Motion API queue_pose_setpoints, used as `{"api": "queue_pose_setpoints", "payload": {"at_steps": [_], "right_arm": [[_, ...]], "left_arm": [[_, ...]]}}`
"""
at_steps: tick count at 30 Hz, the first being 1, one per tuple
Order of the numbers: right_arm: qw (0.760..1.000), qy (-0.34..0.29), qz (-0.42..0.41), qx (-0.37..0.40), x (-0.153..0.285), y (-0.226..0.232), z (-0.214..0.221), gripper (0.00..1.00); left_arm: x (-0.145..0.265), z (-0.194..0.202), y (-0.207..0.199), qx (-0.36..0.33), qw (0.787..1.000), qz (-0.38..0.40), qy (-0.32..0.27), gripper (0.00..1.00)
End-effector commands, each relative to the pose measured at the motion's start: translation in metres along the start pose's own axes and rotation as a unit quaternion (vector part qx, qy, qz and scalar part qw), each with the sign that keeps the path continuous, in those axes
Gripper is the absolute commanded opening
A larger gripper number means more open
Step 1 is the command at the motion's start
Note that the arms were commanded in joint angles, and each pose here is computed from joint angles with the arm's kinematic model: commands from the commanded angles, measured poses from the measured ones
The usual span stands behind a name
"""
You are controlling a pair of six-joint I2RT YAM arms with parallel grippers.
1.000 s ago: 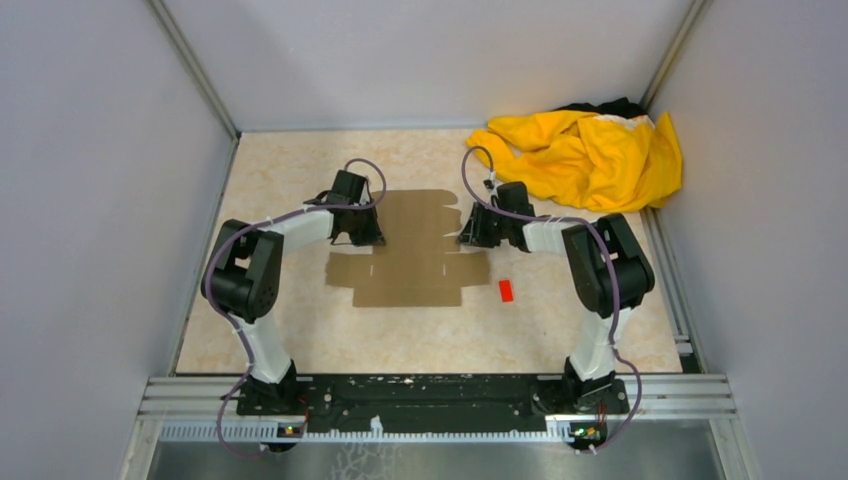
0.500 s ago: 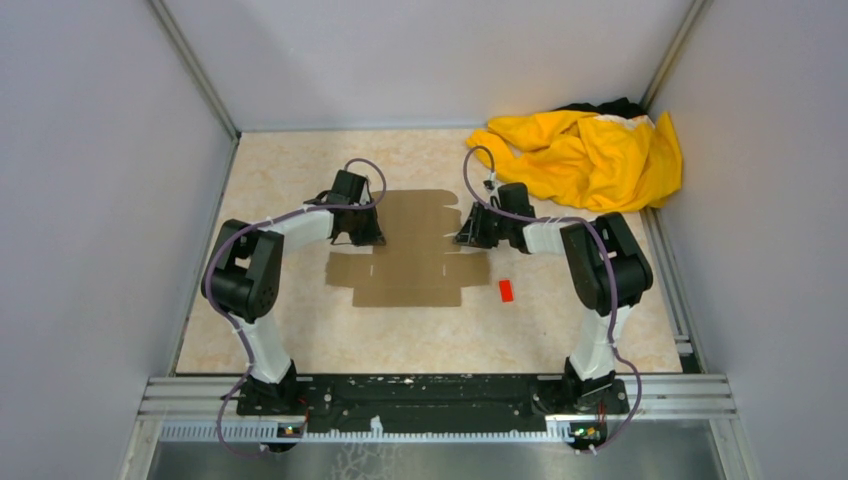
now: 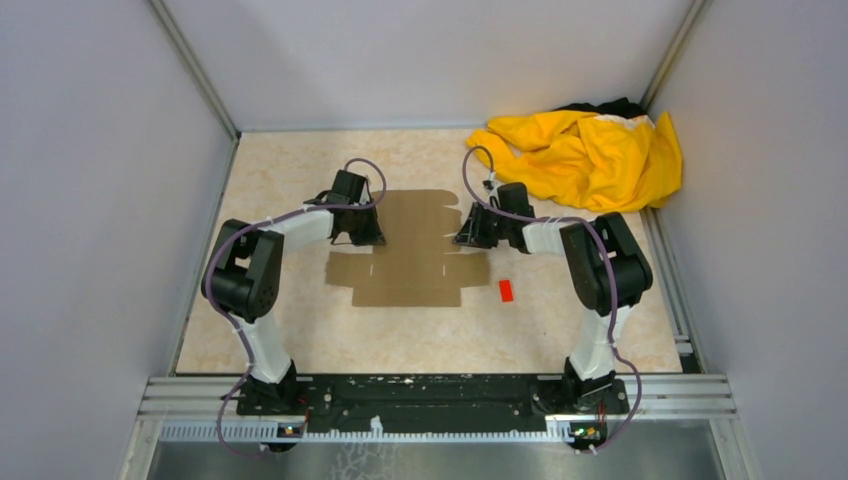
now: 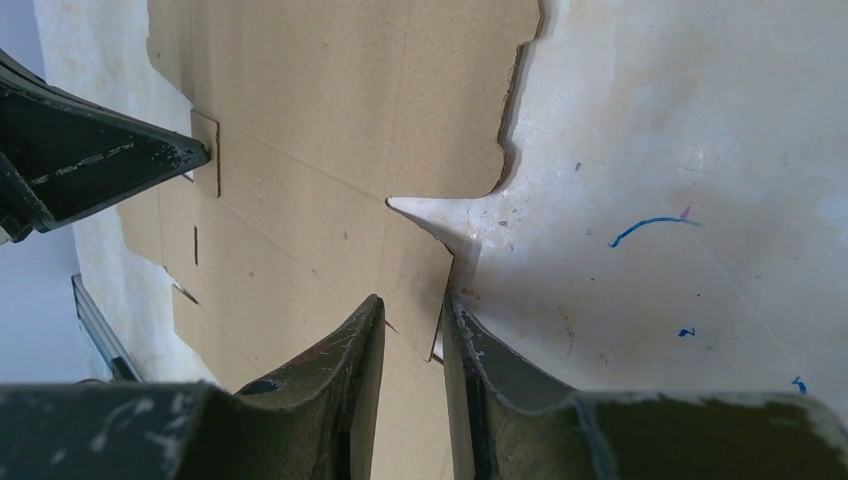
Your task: Fold the paper box
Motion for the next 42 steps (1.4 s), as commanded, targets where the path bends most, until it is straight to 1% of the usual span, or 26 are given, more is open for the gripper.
{"api": "queue_pose_setpoints", "payload": {"at_steps": [1,17,25,32,42], "right_arm": [[0.997,-0.027,-0.058,0.037,0.006,0.045,-0.024,0.28],[0.995,-0.032,-0.078,0.056,0.009,0.071,-0.033,0.28],[0.994,-0.021,-0.085,0.061,-0.001,0.077,-0.027,0.28],[0.995,-0.005,-0.084,0.061,-0.014,0.076,-0.017,0.28],[0.997,0.021,-0.053,0.056,-0.03,0.059,0.002,0.27]], "left_arm": [[-0.019,0.039,0.036,-0.006,0.997,-0.06,0.055,0.0],[-0.023,0.043,0.039,-0.004,0.996,-0.06,0.058,0.0],[-0.025,0.049,0.04,-0.002,0.996,-0.058,0.063,0.0],[-0.026,0.051,0.041,-0.001,0.996,-0.057,0.064,0.0],[-0.027,0.053,0.043,0.0,0.996,-0.058,0.066,0.0]]}}
Point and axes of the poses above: each gripper's point midway between its finger pads, its own x axis back along the fingers, its own y axis along the line the jaws close on, z = x × y, the point moved 2 cm from there along x, back along the fingers, and after that the axes turned 6 degrees about x, right-handed, at the moved point
